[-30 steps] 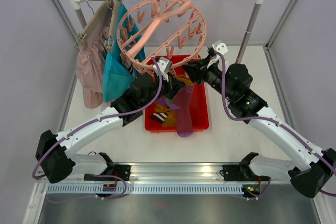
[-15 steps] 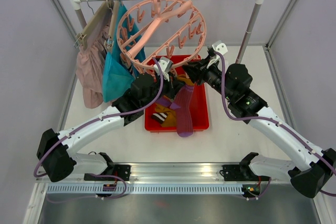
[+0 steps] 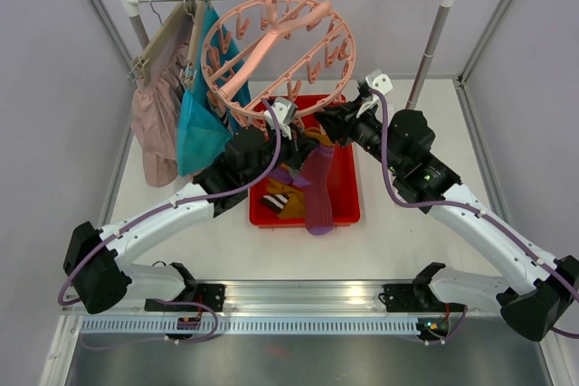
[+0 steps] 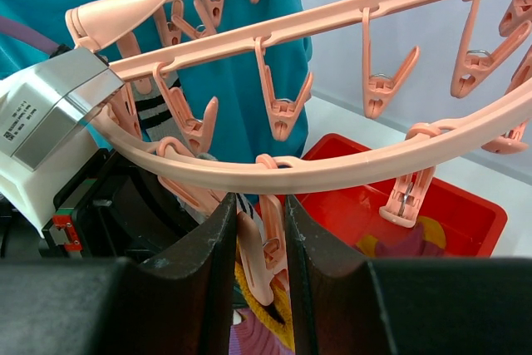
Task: Clip the socks to the hanger
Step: Clamp the sock onto the hanger.
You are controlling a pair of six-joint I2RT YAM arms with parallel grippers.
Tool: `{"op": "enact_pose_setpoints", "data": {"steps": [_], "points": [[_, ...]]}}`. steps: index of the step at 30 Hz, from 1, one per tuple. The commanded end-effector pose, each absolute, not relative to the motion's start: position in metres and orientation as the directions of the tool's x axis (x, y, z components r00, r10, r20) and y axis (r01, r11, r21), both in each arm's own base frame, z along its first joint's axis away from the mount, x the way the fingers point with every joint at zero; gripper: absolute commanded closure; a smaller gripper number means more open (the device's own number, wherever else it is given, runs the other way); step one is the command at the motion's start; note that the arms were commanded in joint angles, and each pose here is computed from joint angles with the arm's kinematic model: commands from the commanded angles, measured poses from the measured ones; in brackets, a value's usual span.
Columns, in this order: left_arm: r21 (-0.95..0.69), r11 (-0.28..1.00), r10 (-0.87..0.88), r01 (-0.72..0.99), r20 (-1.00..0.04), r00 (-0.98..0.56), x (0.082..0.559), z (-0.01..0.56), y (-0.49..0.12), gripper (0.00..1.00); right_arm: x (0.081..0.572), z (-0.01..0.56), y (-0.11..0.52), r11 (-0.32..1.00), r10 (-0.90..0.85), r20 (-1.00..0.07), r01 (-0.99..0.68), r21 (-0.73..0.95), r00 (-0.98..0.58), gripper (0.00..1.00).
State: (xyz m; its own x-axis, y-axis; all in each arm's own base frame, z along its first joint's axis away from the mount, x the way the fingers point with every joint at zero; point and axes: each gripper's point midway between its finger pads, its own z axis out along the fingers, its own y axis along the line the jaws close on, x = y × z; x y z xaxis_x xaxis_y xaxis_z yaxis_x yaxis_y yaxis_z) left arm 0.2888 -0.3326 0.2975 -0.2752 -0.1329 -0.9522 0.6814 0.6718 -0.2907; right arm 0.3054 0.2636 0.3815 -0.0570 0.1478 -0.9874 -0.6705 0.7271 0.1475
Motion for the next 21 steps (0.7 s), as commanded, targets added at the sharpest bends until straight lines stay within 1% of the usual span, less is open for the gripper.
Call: {"op": "enact_pose_setpoints", "data": {"steps": [1, 9, 21], "points": [[-0.316, 0.666, -0.232, 0.676, -0.949, -0.215, 0.290, 0.331, -0.328, 0.98, 0.305, 0.396, 0.261, 0.735, 0.161, -0.987, -0.664, 0.140, -0.031, 1.00], [-0.323, 0.693, -0.255, 0.645, -0.946, -0.200, 0.292, 0.332, -0.318, 0.98, 0.304, 0.397, 0.263, 0.728, 0.164, -0.986, -0.671, 0.142, -0.031, 1.00], [-0.347, 0.670, -0.285, 0.656, -0.936, -0.204, 0.290, 0.337, -0.321, 0.98, 0.305, 0.395, 0.262, 0.730, 0.158, -0.987, -0.669, 0.141, -0.036, 1.00]]}}
